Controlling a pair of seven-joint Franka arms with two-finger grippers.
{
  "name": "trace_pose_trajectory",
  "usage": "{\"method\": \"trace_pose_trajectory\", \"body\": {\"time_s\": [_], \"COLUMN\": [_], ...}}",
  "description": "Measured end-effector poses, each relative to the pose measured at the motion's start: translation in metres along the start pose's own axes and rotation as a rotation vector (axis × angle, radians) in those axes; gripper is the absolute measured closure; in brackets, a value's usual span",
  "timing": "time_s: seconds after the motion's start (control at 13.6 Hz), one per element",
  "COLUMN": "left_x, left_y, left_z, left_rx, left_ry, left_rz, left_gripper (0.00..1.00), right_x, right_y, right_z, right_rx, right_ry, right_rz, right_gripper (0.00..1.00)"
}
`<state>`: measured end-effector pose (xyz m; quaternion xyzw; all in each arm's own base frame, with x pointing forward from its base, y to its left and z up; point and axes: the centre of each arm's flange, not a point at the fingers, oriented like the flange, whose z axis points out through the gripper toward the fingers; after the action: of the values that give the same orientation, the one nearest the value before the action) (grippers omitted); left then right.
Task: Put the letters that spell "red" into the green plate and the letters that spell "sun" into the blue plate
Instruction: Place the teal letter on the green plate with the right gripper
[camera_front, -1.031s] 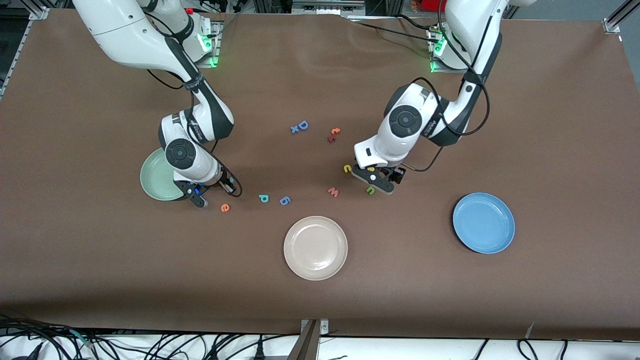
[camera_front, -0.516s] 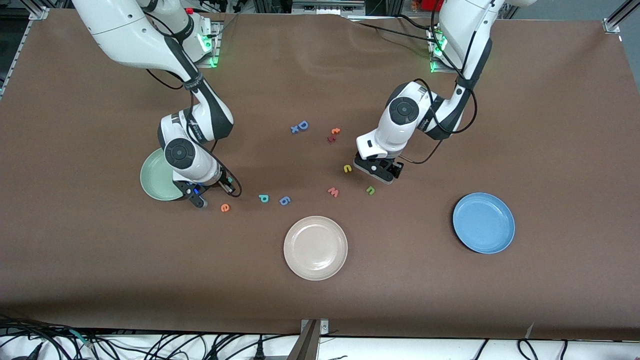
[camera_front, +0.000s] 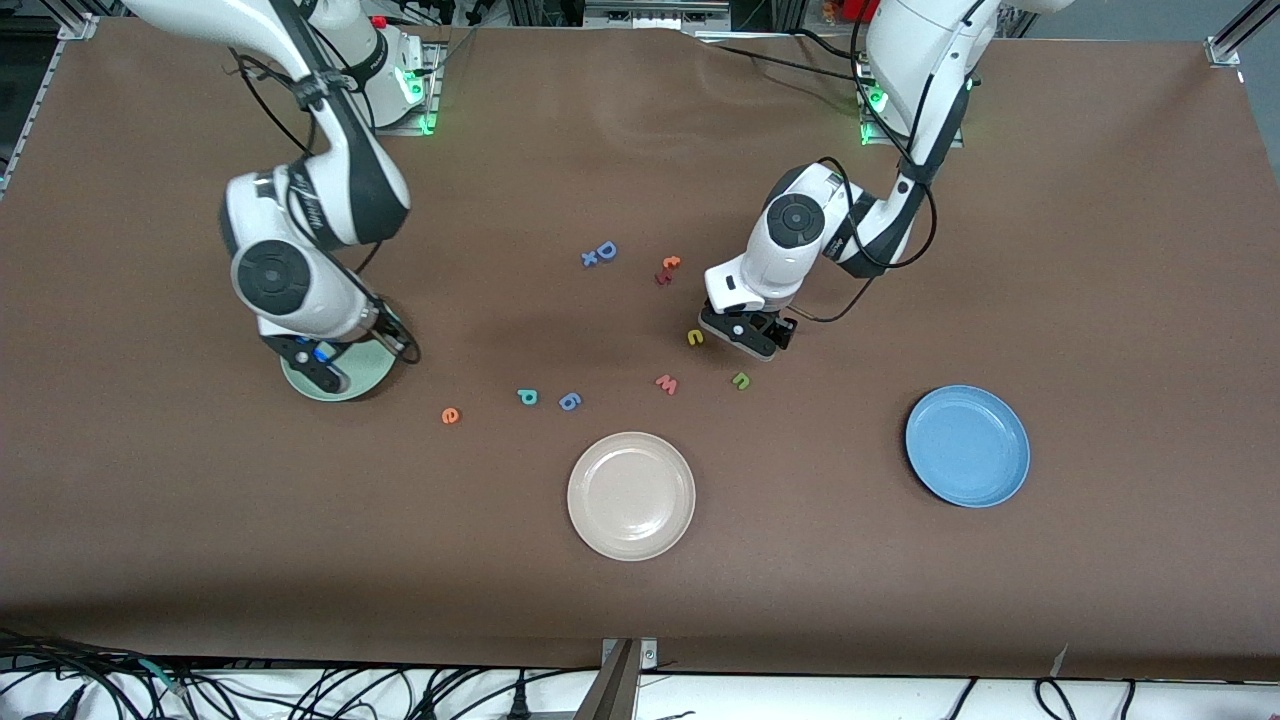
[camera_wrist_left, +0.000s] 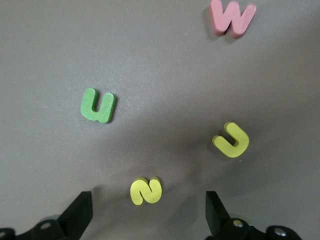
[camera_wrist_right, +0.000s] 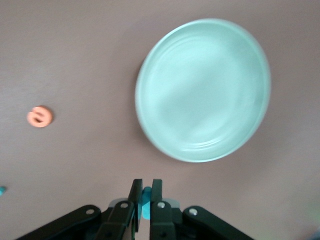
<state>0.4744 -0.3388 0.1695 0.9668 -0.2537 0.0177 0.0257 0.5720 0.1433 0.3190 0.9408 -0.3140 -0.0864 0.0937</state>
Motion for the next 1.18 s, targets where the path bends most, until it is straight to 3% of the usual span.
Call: {"method": "trace_pose_trajectory", "body": {"time_s": [0.15,0.22,0.52,0.88,0.96,1.18], "left_x": [0.000,0.000,0.006,0.011,0.011,0.010], "left_y": [0.000,0.000,-0.001,-0.001,-0.001,-0.001], "left_z": [0.004,0.005,0.000,-0.003,-0.002,0.000], "left_rx": [0.000,-0.001,-0.001,-0.003,-0.002,-0.002], "left_ry": [-0.002,-0.001,0.014,0.025,0.022,0.019], "left_rz": [-0.001,-0.002,-0.005,-0.008,-0.008,-0.009], "left_gripper": [0.03,0.11,0.21,0.36,0.36,0.40], "right_x": [0.019,0.027,0.045,0.044,0.044,0.045], "right_y": [0.023,0.030,0.039,0.031,0.031,0.031], "right_z": [0.005,0.011,0.061,0.121,0.121,0.110], "right_rx": [-0.014,-0.012,0.075,0.095,0.096,0.106], "right_ry": [-0.010,-0.009,0.010,0.017,0.017,0.026], "right_rz": [-0.039,-0.061,-0.098,-0.095,-0.095,-0.094], "right_gripper": [0.90,0.90,0.90,0.90,0.85,0.55]}}
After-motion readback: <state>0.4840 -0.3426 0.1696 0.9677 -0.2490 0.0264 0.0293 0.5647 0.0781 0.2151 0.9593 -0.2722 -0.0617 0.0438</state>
